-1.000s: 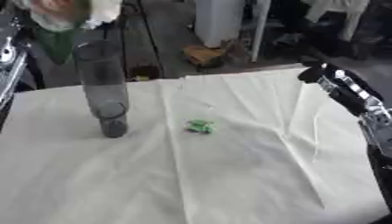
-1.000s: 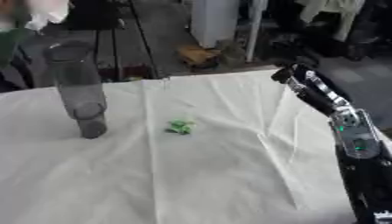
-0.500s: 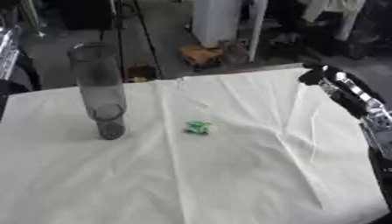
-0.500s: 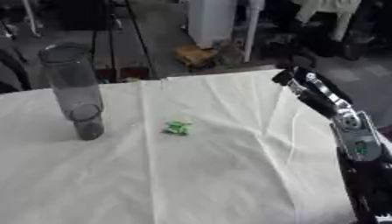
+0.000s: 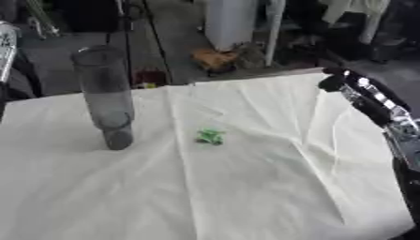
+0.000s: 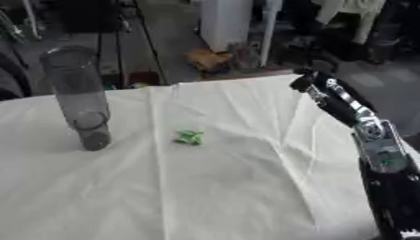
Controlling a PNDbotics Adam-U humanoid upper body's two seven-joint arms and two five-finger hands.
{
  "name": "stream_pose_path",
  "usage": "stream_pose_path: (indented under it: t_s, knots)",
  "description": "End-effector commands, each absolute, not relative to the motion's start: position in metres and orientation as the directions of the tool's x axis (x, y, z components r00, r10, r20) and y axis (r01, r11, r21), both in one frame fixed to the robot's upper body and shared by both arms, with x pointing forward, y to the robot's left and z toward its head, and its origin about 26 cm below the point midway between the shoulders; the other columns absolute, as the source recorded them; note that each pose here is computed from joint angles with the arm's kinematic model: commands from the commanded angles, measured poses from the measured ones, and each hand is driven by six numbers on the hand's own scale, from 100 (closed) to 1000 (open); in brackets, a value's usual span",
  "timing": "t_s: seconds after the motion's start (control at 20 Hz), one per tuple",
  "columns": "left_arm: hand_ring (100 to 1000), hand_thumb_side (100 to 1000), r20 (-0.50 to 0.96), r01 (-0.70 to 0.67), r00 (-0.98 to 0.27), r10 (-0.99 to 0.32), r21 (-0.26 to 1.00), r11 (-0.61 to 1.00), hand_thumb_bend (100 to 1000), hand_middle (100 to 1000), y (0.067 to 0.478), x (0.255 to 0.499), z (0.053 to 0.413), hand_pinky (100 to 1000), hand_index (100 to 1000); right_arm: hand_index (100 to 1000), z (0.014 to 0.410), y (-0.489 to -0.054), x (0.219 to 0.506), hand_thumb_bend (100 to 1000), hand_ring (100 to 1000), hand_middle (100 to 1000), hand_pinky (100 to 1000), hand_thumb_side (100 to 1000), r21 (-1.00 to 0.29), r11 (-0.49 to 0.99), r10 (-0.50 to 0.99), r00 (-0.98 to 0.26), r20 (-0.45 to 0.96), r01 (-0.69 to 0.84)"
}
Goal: Arrange flowers into the vase.
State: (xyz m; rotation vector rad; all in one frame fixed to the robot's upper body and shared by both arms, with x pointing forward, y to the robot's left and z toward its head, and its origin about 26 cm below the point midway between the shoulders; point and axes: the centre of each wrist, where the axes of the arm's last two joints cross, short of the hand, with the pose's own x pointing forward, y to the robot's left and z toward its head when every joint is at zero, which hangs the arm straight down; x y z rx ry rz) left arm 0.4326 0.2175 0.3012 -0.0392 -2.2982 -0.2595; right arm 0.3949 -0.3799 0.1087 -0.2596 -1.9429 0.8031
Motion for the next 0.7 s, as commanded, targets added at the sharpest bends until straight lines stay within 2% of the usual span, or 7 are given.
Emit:
stream_pose_path:
  t_s: [0.05,0.35,0.7]
  knots:
    - [100,608,0.746,0.139,-0.666,0.003,0.119,0.983,489,100,0.220,0.438,0.301,100,100,914,0.125,-0.383,0.397,100,783,686,826,829,-0.649,0.750,0.501,-0.530,0.685,-0.130]
    - [100,617,0.759,0.216,-0.637,0.139,0.003,0.976,495,100,0.224,0.447,0.286,100,100,914,0.127,-0.382,0.398,100,784,685,826,831,-0.650,0.749,0.499,-0.533,0.683,-0.130]
    - [100,611,0.745,0.235,-0.646,0.167,-0.014,0.972,492,100,0.225,0.446,0.288,100,100,914,0.127,-0.382,0.398,100,784,685,826,831,-0.650,0.749,0.498,-0.535,0.682,-0.131]
